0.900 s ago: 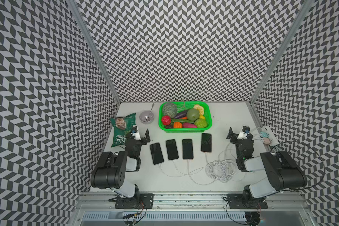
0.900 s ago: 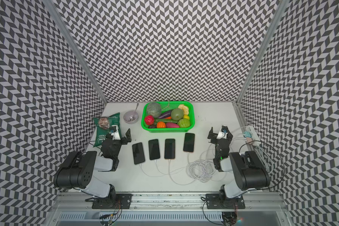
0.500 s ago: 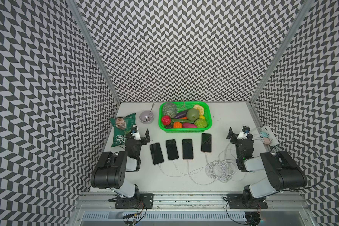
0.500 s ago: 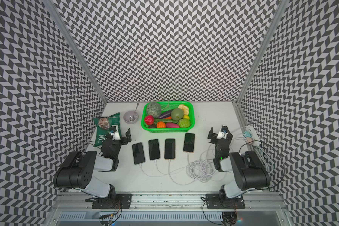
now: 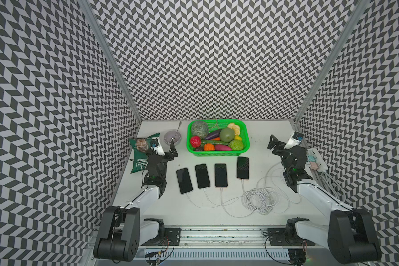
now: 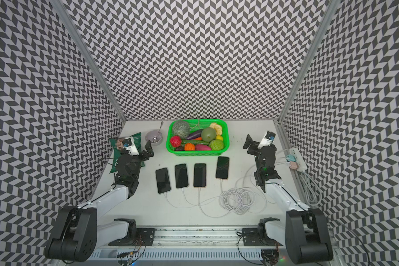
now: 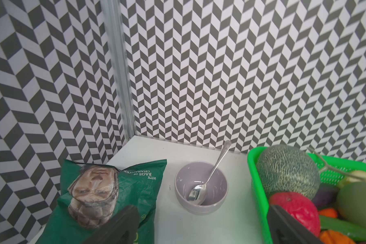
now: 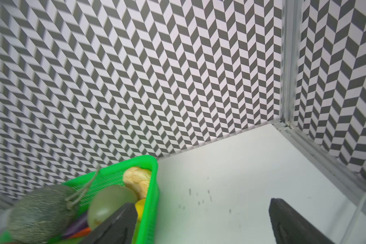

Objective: Unplug the charging cable from the phone
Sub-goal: Pick up the phone at the center of the board.

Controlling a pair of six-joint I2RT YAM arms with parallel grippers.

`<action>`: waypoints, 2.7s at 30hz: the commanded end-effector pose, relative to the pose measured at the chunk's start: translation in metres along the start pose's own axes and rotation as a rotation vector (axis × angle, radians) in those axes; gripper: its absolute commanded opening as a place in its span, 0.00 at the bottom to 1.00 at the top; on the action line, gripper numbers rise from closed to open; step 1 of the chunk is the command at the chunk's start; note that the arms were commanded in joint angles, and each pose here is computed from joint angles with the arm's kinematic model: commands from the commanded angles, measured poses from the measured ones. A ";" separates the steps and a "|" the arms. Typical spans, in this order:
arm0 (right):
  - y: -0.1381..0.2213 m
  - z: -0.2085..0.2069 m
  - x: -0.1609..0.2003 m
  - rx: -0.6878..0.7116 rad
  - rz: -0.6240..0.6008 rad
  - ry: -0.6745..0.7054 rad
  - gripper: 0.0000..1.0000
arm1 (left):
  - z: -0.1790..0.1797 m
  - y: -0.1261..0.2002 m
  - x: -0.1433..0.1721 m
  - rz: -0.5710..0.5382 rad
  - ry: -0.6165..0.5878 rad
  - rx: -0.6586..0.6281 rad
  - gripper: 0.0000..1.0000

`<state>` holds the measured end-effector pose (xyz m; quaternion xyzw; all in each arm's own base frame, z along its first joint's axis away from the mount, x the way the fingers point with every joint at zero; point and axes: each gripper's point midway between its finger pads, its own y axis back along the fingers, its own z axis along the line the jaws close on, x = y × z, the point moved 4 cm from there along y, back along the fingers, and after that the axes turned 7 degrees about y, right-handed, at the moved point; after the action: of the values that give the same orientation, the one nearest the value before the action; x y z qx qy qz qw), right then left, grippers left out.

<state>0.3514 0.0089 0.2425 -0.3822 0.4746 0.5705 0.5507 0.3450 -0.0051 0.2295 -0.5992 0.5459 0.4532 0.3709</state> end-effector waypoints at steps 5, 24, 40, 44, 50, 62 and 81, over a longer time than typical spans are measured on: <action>0.041 0.027 -0.009 -0.244 0.058 -0.248 1.00 | 0.032 0.034 0.020 0.167 0.578 -0.171 1.00; 0.099 0.169 0.049 -0.569 0.335 -0.066 1.00 | -0.005 0.033 0.031 0.708 0.209 -0.071 1.00; 0.137 0.263 0.099 -0.787 0.490 0.056 1.00 | -0.027 0.011 0.113 0.994 -0.067 -0.151 1.00; 0.147 0.264 0.107 -0.819 0.502 0.053 1.00 | -0.028 0.006 0.126 1.032 -0.083 -0.172 1.00; 0.160 0.266 0.115 -0.887 0.521 0.038 1.00 | -0.028 0.004 0.143 1.085 -0.107 -0.214 1.00; 0.166 0.272 0.125 -0.945 0.529 0.060 1.00 | -0.016 0.023 0.174 1.170 -0.131 -0.282 1.00; 0.165 0.274 0.135 -0.956 0.557 0.050 1.00 | -0.010 0.040 0.205 1.241 -0.151 -0.312 1.00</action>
<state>0.1988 0.3139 0.1994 -0.4560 0.2769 0.8359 0.1288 0.3181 -0.0823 0.0595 -0.2104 0.6938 0.6887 0.0057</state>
